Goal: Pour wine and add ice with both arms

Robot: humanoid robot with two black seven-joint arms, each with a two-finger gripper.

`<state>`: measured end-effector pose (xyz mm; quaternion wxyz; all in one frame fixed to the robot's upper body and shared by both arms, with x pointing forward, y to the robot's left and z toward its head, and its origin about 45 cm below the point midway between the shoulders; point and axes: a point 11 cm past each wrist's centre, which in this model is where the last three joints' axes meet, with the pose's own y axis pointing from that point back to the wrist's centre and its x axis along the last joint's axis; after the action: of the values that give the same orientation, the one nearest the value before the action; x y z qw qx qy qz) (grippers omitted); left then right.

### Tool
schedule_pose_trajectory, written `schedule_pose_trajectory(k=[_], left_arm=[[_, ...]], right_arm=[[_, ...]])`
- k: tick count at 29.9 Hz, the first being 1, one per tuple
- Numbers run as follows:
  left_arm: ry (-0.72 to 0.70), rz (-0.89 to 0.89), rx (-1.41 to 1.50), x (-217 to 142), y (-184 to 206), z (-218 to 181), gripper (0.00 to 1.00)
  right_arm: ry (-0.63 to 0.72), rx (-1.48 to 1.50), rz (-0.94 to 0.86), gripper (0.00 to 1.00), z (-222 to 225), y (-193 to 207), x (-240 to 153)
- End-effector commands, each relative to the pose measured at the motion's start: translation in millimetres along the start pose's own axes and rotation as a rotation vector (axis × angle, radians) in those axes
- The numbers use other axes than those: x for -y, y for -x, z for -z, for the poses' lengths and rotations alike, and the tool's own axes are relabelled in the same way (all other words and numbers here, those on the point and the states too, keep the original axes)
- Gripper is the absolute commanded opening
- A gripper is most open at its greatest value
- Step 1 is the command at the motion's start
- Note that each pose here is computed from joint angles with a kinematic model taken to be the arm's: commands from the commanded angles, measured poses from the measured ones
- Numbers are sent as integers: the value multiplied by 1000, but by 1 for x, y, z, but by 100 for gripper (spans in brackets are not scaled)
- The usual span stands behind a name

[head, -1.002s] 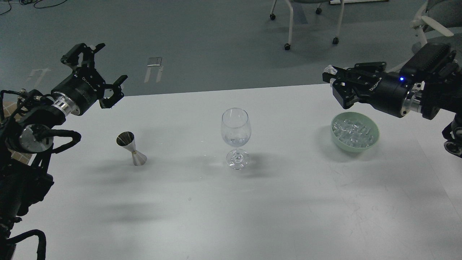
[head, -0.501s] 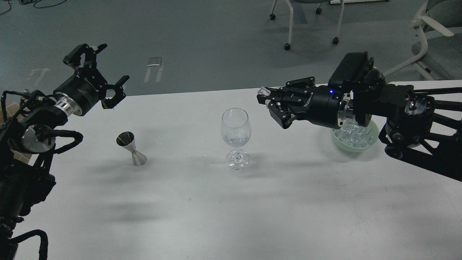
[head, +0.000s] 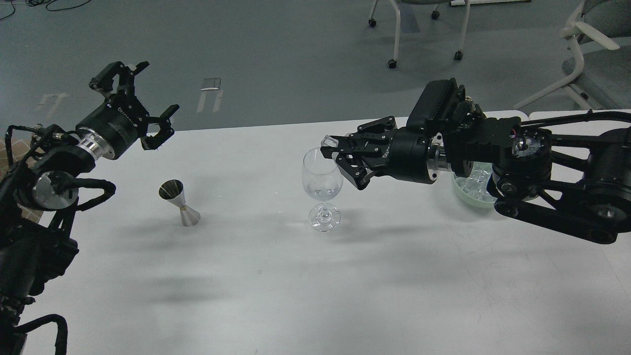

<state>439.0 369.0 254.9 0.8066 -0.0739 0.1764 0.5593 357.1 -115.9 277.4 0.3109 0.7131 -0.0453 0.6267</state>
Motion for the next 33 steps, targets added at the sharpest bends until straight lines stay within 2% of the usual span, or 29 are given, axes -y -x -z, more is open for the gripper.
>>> schedule_pose_trajectory(k=[1,15,21,26,33], left_arm=[[2,0,0,0,0,-1,98],[5,4,-9,1,2,1,98],[3,5,-10,2,2,2,98],[4,5,-11,2,2,2,98],[7,2,-7,1,1,0,98]], right_arm=[[5,3,1,0,-2,0,6],[-5,5,2,0,1,0,18],[-6,13,3,13,2,1,18],[-5,16,2,18,1,1,18],[-6,16,-1,31,1,-1,18]])
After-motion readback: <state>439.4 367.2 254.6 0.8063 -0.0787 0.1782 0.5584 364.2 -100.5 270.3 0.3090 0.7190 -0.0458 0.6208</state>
